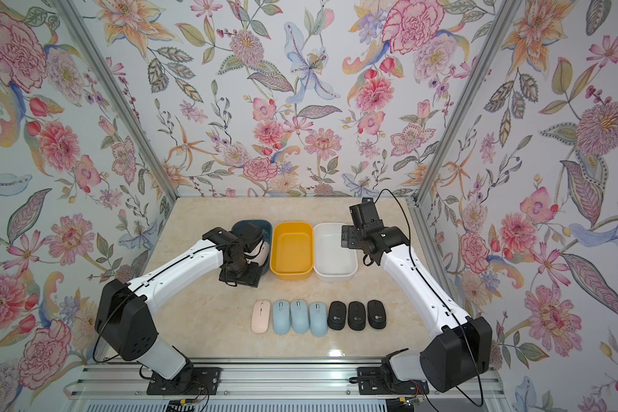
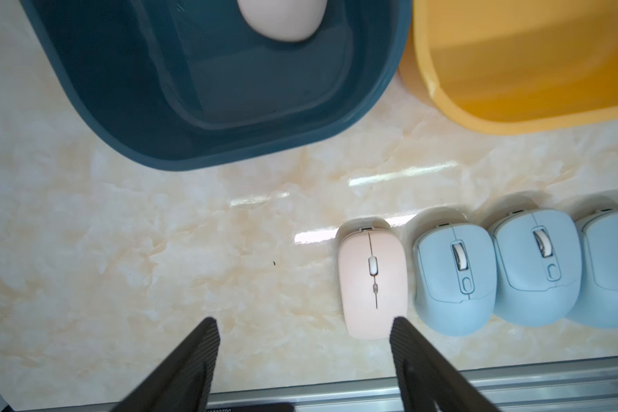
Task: Place the mice by color into the storage box
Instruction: Pick up the mouse from the center of the board, then place the mouse in the storage box, then pick up the mouse from the center of the board.
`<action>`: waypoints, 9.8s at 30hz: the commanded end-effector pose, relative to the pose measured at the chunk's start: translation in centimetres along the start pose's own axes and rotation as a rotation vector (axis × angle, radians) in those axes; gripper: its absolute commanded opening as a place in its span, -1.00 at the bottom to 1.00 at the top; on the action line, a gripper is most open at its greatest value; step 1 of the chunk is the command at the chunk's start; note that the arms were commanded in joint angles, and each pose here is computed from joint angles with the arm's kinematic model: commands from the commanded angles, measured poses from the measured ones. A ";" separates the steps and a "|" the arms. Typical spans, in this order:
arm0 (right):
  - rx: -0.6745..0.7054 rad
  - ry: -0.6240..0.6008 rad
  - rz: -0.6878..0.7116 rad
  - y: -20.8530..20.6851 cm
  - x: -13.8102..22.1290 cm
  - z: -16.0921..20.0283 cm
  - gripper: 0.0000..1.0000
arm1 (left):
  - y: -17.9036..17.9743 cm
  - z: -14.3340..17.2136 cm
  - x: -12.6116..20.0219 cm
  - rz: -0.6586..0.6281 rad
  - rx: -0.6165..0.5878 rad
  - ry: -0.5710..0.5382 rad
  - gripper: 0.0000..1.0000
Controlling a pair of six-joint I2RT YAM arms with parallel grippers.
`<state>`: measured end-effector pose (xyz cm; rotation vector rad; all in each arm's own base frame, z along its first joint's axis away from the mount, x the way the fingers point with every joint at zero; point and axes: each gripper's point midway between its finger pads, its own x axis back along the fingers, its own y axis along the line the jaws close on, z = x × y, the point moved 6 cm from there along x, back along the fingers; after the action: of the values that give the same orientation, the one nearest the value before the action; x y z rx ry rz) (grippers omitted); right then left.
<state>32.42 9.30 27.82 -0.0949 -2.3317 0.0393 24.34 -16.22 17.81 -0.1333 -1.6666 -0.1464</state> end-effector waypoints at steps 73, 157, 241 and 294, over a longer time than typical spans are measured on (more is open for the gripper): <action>0.035 0.003 0.015 0.0 -0.2 0.5 0.97 | -5.2 6.2 -9.5 0.036 0.077 0.121 0.14; -0.014 -0.011 0.023 -0.7 1.1 0.6 0.97 | 5.9 -17.4 -9.0 0.050 0.224 0.031 0.50; 0.068 0.018 0.032 1.3 -0.4 0.4 0.97 | -12.0 5.4 -8.2 0.092 0.068 0.162 0.57; 0.067 0.014 0.027 2.0 -1.1 -0.5 0.97 | -10.5 4.7 -7.7 0.008 0.040 0.170 0.13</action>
<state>33.19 10.89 26.49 -0.0900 -2.2924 0.1190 18.74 -26.62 7.70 -0.0984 -1.4914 -0.1132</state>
